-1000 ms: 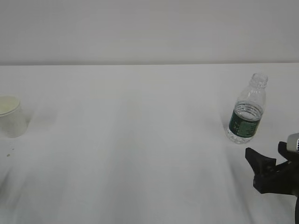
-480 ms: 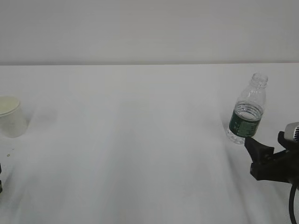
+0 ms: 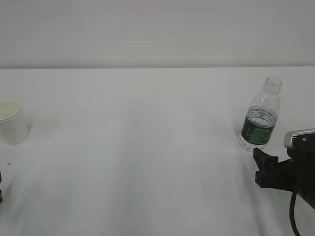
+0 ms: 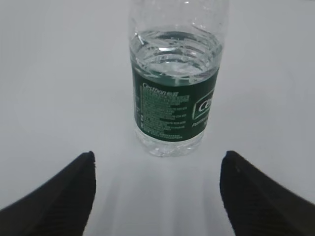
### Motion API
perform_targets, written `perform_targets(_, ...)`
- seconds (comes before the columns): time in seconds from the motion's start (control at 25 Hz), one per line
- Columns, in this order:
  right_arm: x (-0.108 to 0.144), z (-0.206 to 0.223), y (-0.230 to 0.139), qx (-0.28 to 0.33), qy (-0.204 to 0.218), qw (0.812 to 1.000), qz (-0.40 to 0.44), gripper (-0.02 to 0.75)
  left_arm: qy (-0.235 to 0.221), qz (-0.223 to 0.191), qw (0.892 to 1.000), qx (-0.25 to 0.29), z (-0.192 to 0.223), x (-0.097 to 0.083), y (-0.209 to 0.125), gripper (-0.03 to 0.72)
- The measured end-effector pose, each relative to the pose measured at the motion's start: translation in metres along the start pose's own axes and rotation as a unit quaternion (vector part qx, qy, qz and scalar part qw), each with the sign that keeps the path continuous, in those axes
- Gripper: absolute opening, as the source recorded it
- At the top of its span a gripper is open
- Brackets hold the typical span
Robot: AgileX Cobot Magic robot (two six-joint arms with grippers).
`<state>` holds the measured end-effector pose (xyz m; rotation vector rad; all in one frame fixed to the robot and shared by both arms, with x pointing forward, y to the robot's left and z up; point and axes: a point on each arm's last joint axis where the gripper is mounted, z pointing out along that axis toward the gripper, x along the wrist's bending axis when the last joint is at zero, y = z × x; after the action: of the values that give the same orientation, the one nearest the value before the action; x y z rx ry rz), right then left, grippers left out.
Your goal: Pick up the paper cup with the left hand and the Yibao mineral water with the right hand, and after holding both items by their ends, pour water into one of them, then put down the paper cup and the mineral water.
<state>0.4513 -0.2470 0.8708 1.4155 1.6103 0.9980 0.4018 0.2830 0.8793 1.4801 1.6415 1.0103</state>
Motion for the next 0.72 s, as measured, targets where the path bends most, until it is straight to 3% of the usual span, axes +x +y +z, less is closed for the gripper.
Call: perform_targets(0.72,0.003,0.017,0.001,-0.003,-0.005,1.0,0.002,0.591,-0.001,0.001,1.0,0.0,0.0,0.0,0.0,0.5)
